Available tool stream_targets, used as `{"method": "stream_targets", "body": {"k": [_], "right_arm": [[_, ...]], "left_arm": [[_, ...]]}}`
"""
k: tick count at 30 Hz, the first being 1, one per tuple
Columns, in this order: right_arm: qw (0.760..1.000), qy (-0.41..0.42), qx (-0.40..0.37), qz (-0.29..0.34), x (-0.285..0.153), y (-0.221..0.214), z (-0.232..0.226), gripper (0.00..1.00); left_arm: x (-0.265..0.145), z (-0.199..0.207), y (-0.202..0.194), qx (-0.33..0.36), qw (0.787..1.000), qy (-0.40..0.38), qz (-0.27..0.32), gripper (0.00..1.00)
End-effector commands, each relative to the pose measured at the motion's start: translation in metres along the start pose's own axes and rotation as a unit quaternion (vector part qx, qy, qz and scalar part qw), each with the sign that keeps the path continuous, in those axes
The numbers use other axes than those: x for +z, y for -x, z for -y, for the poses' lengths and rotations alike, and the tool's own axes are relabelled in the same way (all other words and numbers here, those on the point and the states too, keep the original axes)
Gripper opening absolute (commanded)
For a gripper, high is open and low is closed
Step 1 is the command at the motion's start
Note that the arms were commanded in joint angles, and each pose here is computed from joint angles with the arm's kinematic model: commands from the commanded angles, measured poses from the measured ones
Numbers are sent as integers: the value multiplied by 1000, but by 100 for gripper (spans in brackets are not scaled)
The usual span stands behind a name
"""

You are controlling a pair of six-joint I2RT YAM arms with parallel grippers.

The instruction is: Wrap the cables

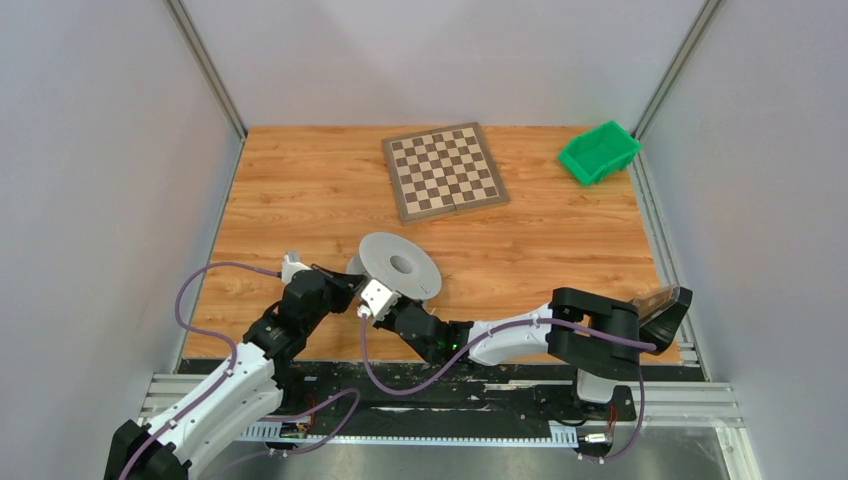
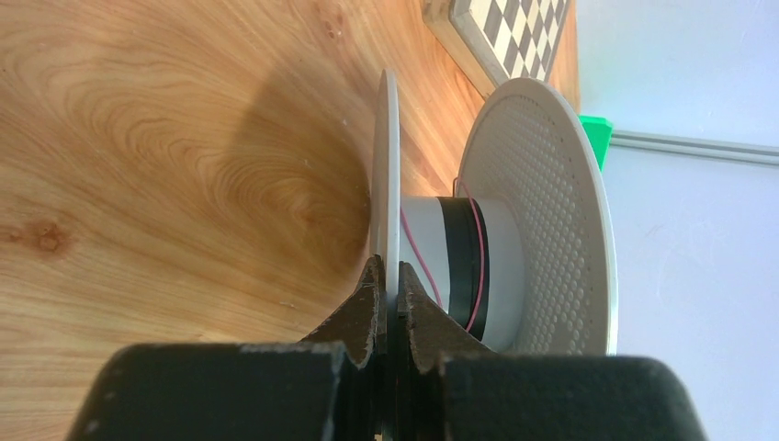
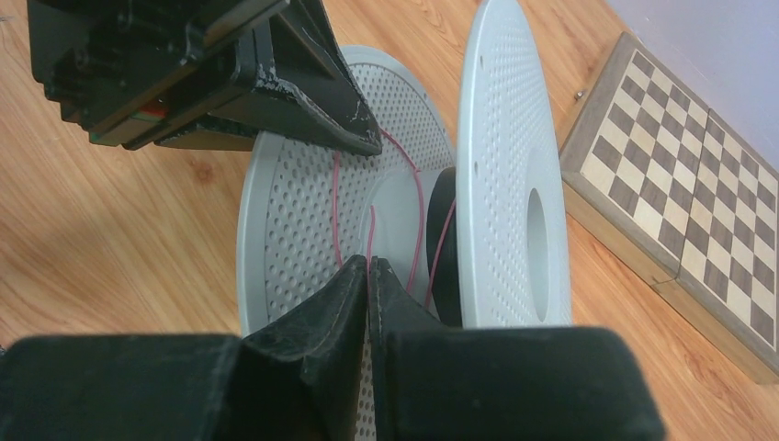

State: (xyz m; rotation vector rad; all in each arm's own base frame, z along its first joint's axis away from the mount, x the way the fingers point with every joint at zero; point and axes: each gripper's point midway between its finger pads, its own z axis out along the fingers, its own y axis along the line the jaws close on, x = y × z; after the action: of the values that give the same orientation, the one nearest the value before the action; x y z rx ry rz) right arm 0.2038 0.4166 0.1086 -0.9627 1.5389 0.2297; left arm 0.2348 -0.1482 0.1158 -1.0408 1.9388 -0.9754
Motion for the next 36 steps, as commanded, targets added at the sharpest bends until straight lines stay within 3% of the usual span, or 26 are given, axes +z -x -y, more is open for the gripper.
{"method": "stream_targets", "body": {"k": [1, 13, 24, 27, 32, 36], "right_arm": [[999, 17, 7, -31, 4, -19, -8, 12], [997, 73, -14, -7, -15, -10, -12, 20], [990, 134, 4, 40, -48, 33, -7, 23], [979, 194, 20, 56, -67, 47, -18, 23], [941, 319, 58, 93, -114, 62, -44, 24], [935, 333, 75, 95, -129, 69, -40, 25]], "left_arm": [[-23, 82, 2, -74, 987, -144, -23, 0], [-28, 84, 4, -68, 987, -147, -20, 0], [-37, 89, 11, -35, 986, -164, -1, 0], [-38, 86, 14, -22, 986, -167, 10, 0], [-39, 80, 18, 13, 985, -172, 27, 0], [-39, 75, 15, 25, 983, -179, 25, 0]]}}
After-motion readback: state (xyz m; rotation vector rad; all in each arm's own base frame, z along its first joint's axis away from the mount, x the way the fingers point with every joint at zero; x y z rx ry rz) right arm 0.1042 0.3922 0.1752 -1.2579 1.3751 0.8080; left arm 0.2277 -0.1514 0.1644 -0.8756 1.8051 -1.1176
